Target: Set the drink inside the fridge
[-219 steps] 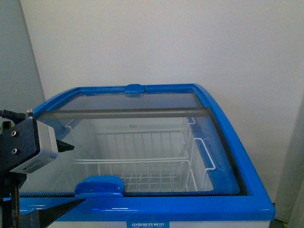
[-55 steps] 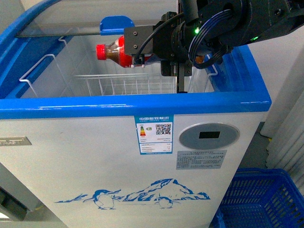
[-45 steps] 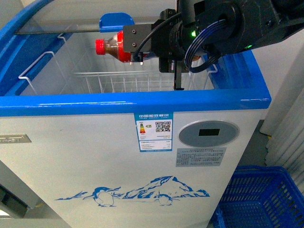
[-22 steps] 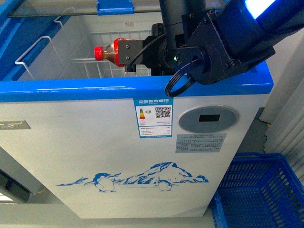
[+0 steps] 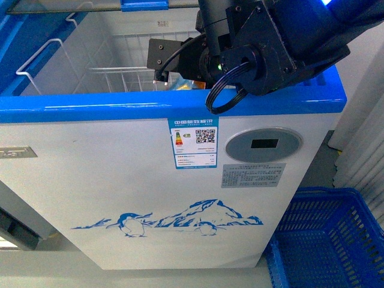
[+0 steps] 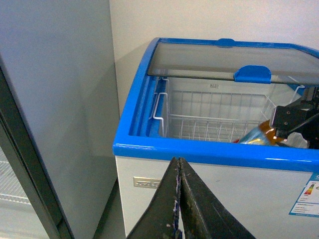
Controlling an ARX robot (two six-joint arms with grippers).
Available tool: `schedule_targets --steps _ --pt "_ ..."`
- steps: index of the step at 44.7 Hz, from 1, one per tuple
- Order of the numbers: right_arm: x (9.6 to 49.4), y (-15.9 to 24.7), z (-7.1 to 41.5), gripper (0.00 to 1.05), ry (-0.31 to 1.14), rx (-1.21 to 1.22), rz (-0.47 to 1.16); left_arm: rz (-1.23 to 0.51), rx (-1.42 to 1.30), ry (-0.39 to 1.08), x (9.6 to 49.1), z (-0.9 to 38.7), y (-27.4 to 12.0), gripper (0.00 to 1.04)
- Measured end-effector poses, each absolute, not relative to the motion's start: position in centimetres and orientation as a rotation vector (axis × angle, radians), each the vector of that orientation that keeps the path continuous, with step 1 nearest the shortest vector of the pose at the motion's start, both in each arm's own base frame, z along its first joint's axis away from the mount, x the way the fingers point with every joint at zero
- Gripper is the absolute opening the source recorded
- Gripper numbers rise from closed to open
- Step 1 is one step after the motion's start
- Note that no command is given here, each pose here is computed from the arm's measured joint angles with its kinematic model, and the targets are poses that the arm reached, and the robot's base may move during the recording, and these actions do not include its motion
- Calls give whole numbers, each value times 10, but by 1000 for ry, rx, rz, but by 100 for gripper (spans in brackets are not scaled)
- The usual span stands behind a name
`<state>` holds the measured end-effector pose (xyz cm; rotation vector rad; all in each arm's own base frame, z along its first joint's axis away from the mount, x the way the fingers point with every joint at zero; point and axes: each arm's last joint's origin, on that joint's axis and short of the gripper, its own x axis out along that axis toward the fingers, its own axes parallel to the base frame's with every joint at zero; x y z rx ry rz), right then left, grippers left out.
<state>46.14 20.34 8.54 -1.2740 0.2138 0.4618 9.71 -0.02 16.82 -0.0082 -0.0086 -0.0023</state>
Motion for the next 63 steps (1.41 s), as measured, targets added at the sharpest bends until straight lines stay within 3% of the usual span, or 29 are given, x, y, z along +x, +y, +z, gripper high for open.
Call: schedule_targets --steps 12,19,23,35,44,52,58,63 --pt "433 178 133 98 261 -1084 439 -2 -8 -9 97 168 0 3" --pt "376 169 175 98 283 -820 654 -2 -8 -9 97 168 0 3" --pt "351 152 200 98 300 -651 678 -2 -7 -9 97 168 0 3" --pt "288 68 259 98 221 -320 289 -2 -8 -9 97 168 0 3" --pt "217 36 255 98 351 -106 90 -2 -8 -9 97 168 0 3" --pt "113 20 224 98 507 31 -17 -2 -7 -9 97 168 0 3" --pt "98 18 226 97 434 75 -24 -2 -7 -10 97 168 0 3" --pt "100 15 208 74 86 46 13 -2 -7 -9 97 168 0 3"
